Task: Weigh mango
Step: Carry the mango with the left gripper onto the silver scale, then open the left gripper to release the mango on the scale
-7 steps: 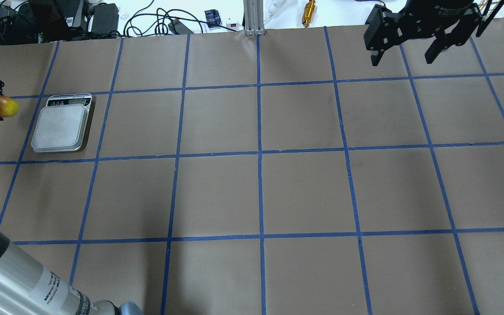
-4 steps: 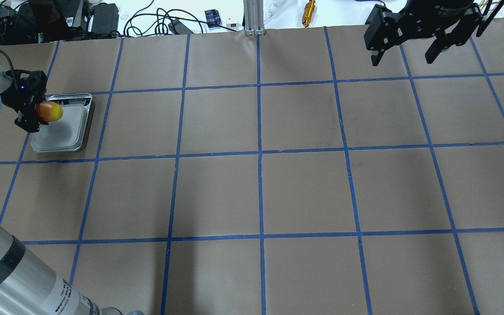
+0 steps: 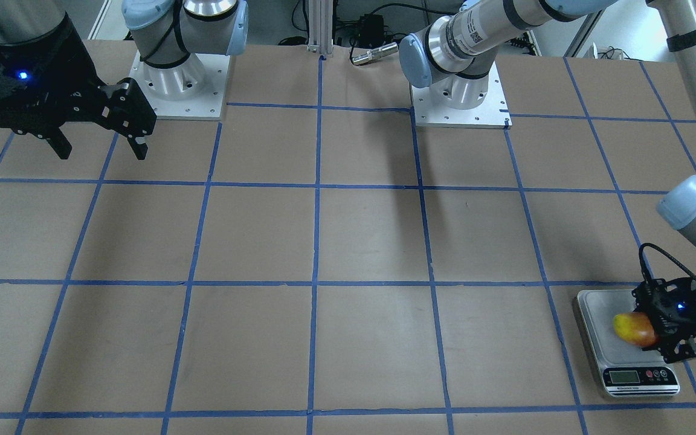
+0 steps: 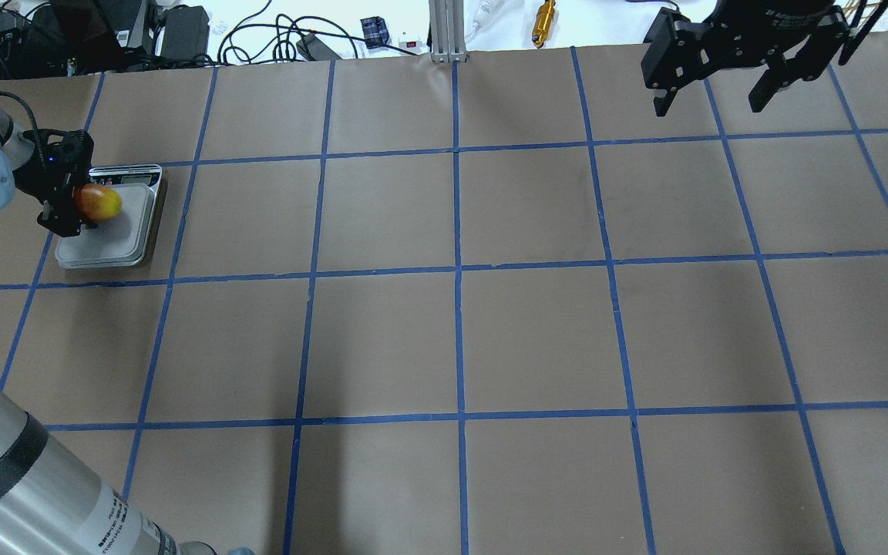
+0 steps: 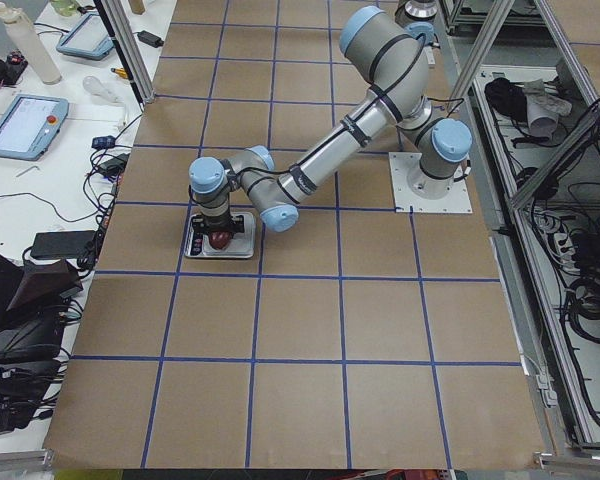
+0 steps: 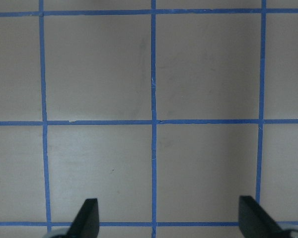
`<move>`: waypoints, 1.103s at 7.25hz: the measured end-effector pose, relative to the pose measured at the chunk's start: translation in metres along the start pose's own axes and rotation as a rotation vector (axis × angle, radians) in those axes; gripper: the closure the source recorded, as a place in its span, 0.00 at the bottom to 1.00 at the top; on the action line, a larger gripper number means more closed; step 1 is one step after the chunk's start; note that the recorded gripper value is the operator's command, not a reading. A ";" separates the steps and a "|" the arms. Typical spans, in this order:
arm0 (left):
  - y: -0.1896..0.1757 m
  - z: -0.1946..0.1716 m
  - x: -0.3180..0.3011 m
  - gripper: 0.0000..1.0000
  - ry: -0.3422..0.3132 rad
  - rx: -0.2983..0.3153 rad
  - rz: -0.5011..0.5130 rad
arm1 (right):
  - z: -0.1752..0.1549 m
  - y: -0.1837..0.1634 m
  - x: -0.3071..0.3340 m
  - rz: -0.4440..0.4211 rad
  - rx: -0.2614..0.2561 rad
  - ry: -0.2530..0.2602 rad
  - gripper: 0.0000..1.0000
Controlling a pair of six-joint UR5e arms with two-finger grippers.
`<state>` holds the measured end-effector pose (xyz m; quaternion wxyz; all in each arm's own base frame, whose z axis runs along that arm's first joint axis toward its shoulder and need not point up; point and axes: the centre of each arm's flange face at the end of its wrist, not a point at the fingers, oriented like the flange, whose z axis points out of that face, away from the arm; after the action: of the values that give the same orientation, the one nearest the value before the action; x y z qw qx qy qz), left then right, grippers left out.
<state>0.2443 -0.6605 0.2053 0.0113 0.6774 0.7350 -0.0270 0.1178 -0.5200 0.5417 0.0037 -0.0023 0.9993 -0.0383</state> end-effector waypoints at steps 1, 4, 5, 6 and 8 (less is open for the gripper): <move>0.000 0.001 0.000 0.01 0.001 0.002 0.000 | 0.000 0.000 0.000 0.000 0.000 0.000 0.00; -0.003 -0.026 0.002 0.00 -0.018 -0.011 -0.020 | 0.000 0.000 0.000 0.000 0.001 0.001 0.00; -0.008 -0.048 0.006 0.00 -0.020 -0.012 -0.046 | 0.000 0.000 0.000 0.000 0.000 0.001 0.00; -0.014 -0.078 0.014 0.00 -0.014 -0.008 -0.076 | 0.000 0.000 0.000 0.000 0.001 0.001 0.00; -0.031 -0.151 0.040 0.00 -0.012 -0.010 -0.164 | 0.000 0.000 0.000 0.000 0.001 0.001 0.00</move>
<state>0.2129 -0.6151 0.3545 0.0167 0.6146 0.7881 -0.0281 0.1179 -0.5197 0.5421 0.0034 -0.0024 0.9992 -0.0388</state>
